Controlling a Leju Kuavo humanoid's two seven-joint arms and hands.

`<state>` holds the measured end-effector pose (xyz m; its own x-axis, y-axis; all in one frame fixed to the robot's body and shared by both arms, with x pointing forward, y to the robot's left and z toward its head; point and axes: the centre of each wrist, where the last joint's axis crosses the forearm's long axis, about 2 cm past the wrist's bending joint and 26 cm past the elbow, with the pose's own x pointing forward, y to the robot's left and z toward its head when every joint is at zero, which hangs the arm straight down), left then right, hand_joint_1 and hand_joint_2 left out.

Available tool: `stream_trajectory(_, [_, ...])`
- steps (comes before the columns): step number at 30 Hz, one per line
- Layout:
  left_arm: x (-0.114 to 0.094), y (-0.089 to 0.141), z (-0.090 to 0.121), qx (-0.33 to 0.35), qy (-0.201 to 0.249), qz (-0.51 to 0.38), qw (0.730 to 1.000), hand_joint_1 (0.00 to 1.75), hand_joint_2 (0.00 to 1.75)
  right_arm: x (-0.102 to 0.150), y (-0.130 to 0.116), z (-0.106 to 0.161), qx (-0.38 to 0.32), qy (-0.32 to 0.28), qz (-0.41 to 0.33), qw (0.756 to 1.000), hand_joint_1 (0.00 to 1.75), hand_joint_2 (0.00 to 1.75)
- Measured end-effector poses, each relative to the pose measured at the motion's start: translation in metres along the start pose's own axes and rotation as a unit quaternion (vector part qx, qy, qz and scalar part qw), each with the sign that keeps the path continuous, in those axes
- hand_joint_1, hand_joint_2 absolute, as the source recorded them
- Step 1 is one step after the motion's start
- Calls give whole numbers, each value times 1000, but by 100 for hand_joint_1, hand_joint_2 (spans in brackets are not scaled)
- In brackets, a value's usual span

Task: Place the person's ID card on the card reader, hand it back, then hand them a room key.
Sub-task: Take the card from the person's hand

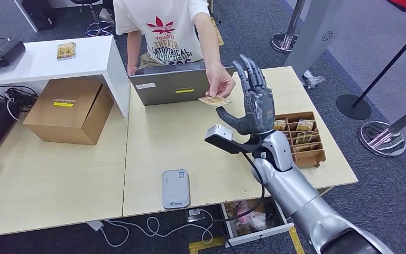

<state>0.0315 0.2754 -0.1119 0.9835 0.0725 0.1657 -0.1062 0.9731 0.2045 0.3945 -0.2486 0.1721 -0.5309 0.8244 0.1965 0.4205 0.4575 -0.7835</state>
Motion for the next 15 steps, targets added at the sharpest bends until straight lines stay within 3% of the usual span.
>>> stream_trajectory(6, [0, -2, 1, -1, 0, 1, 1000, 0, 0, 1, -2, -3, 11, -37, 71, 997, 0, 175])
stream_trajectory(12, [0, -2, 1, -1, 0, 1, 1000, 0, 0, 0, -4, -6, 5, -35, 83, 996, 1, 175])
stream_trajectory(14, [0, -2, 1, -2, 0, 1, 1000, 0, 0, -1, -4, -6, 3, -30, 83, 996, 10, 175])
stream_trajectory(15, [0, -2, 1, -2, -1, 0, 1000, 0, 0, -2, -5, -6, 2, -28, 84, 996, 27, 175])
